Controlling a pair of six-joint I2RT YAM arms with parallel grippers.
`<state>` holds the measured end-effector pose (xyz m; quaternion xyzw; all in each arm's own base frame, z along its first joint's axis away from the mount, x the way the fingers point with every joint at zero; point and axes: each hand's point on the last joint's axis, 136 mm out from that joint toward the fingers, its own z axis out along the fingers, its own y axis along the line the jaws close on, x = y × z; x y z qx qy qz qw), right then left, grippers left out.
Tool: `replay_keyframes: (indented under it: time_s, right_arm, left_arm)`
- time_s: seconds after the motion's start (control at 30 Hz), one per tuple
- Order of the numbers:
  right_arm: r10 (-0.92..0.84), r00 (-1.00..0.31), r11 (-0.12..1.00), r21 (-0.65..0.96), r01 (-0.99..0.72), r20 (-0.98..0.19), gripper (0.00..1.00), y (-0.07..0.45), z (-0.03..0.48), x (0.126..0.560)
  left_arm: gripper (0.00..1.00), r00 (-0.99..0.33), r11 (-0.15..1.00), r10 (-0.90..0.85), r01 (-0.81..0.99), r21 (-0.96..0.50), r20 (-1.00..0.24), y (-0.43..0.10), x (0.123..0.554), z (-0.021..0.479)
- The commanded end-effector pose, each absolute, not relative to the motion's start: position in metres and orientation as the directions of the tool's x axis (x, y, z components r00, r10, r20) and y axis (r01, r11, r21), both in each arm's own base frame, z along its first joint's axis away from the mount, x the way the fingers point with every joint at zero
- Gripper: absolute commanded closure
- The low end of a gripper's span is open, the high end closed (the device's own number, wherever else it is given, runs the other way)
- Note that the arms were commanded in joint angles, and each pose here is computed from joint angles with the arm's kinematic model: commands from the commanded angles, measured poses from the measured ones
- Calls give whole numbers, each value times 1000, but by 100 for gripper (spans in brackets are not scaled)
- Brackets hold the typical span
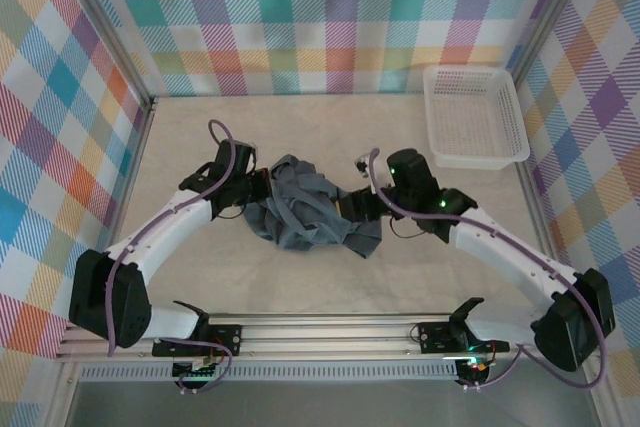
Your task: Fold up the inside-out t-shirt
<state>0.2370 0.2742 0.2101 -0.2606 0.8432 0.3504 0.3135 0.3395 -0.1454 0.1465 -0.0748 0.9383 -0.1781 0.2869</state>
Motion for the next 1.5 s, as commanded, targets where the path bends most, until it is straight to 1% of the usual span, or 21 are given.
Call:
replay_keyframes:
  time_s: [0.0, 0.1, 0.2, 0.23, 0.33, 0.4, 0.43, 0.5, 0.53, 0.63, 0.77, 1.0, 1.13, 1.37, 1.47]
  right_arm:
    - [-383, -402, 591, 114, -799, -832, 49, 287, 195, 235]
    - [-550, -141, 465, -162, -870, -823, 47, 310, 174, 220]
    - [-649, 36, 389, -372, -843, -760, 47, 327, 157, 228]
    - [-676, 101, 345, -434, -832, -730, 47, 332, 154, 230]
    - [-738, 374, 120, -655, -746, -562, 47, 348, 142, 232]
    - [-728, 534, -11, -771, -636, -430, 42, 354, 137, 235]
    - [-711, 610, -83, -821, -566, -349, 39, 357, 135, 236]
    - [-680, 688, -207, -834, -512, -254, 39, 357, 125, 234]
    - [-656, 715, -259, -819, -512, -240, 40, 355, 118, 230]
    - [-605, 772, -366, -795, -484, -192, 40, 348, 100, 223]
    - [-597, 794, -420, -798, -432, -115, 40, 340, 91, 235]
    - [-560, 827, -442, -826, -349, -49, 40, 347, 96, 256]
    - [-535, 843, -428, -841, -330, -58, 41, 360, 102, 258]
    - [-491, 867, -406, -857, -316, -88, 53, 375, 122, 248]
    - [-477, 874, -405, -858, -317, -97, 58, 379, 121, 243]
  left_arm:
    - [93, -817, 929, -297, -128, -346, -494, -128, 342, 136]
    - [84, -804, 924, -310, -129, -361, -507, -125, 346, 139]
    - [73, -789, 922, -323, -138, -361, -523, -118, 349, 144]
    - [69, -786, 923, -323, -139, -358, -527, -115, 350, 144]
    - [62, -778, 920, -339, -157, -359, -529, -104, 354, 142]
    - [59, -780, 911, -353, -161, -379, -517, -101, 354, 143]
    - [56, -775, 907, -359, -158, -389, -521, -99, 355, 147]
    - [53, -770, 905, -356, -142, -402, -529, -99, 354, 152]
    - [52, -769, 903, -355, -134, -408, -532, -99, 353, 154]
    - [50, -765, 900, -355, -124, -418, -537, -99, 350, 158]
    - [50, -764, 894, -363, -124, -432, -534, -99, 345, 155]
    - [49, -767, 885, -372, -123, -449, -523, -101, 346, 153]
    - [49, -766, 883, -375, -123, -454, -522, -101, 344, 152]
    - [49, -771, 879, -378, -125, -460, -513, -102, 340, 145]
    - [49, -770, 875, -384, -128, -467, -509, -103, 340, 144]
